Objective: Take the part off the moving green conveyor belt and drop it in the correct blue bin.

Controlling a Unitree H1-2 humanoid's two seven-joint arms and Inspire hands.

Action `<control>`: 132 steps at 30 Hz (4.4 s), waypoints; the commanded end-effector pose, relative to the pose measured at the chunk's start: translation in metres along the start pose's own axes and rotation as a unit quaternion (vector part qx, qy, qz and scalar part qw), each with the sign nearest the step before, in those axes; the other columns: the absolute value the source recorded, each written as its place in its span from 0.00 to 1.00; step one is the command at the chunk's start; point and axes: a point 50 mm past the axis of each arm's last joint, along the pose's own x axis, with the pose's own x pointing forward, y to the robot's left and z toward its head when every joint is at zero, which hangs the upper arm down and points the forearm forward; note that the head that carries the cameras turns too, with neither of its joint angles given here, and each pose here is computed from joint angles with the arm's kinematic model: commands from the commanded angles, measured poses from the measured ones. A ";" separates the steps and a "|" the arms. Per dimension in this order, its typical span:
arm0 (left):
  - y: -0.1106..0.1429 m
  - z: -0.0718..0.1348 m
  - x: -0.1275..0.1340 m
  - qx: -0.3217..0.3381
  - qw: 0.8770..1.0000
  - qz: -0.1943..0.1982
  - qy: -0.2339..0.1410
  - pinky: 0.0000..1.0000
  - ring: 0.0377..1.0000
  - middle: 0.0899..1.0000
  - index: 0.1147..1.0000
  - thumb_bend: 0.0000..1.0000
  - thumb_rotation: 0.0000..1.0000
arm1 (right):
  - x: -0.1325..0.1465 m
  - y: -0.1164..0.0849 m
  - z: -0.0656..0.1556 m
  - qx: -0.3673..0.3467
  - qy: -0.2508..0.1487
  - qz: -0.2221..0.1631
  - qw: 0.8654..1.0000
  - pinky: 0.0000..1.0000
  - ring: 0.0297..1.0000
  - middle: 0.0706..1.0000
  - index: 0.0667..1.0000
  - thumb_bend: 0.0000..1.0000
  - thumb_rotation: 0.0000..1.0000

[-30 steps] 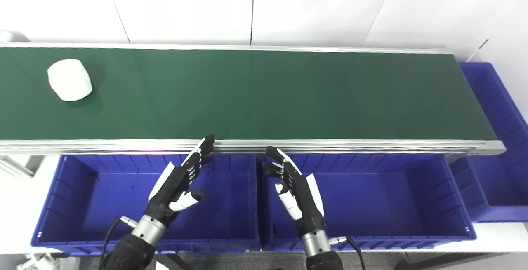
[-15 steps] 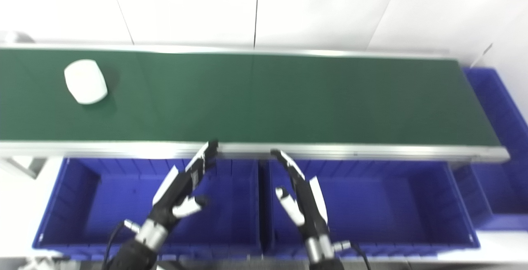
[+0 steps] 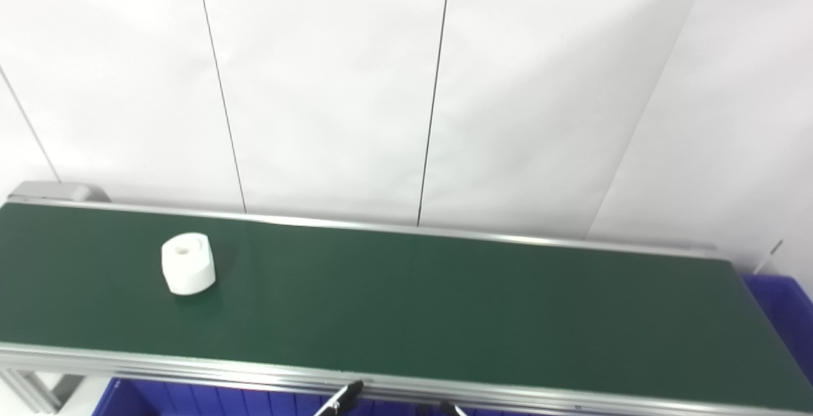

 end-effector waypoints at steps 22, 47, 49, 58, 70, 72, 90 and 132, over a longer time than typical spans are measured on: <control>-0.004 0.031 0.014 -0.005 0.997 0.018 -0.074 0.85 0.95 0.97 0.91 1.00 0.78 | 0.012 -0.011 0.008 0.025 -0.035 -0.002 0.999 1.00 0.96 0.93 0.89 0.78 1.00; 0.104 0.178 0.064 0.426 0.877 0.141 -0.170 0.80 0.93 0.95 0.91 1.00 0.53 | 0.017 0.000 0.017 0.020 -0.052 -0.002 0.998 0.96 0.92 0.91 0.89 0.75 1.00; 0.117 0.182 0.078 0.452 0.865 0.151 -0.160 0.77 0.92 0.94 0.90 1.00 0.48 | 0.017 0.001 0.017 0.021 -0.053 -0.002 0.998 0.97 0.93 0.91 0.89 0.75 1.00; 0.164 0.192 0.119 0.508 0.838 0.176 -0.098 0.78 0.92 0.94 0.88 1.00 0.42 | 0.016 0.005 0.019 0.027 -0.055 -0.001 0.998 0.97 0.93 0.91 0.88 0.79 1.00; 0.197 0.197 0.175 0.586 0.793 0.166 -0.007 0.85 0.94 0.95 0.89 1.00 0.46 | 0.014 0.010 0.021 0.027 -0.059 -0.001 0.998 0.95 0.92 0.91 0.88 0.81 1.00; 0.200 0.193 0.182 0.594 0.788 0.159 0.013 0.85 0.94 0.95 0.89 1.00 0.48 | 0.013 0.011 0.022 0.029 -0.059 -0.001 0.998 0.95 0.91 0.90 0.87 0.81 1.00; 0.195 0.140 0.189 0.598 0.787 0.035 0.144 0.81 0.96 0.94 0.89 1.00 0.48 | 0.011 0.017 0.030 0.030 -0.072 -0.004 0.997 0.91 0.89 0.89 0.87 0.81 1.00; 0.173 0.163 0.179 0.528 0.834 0.153 -0.042 0.39 0.40 0.46 0.43 0.50 0.00 | 0.015 0.017 0.038 0.041 -0.086 0.000 0.995 0.91 0.88 0.89 0.88 0.81 1.00</control>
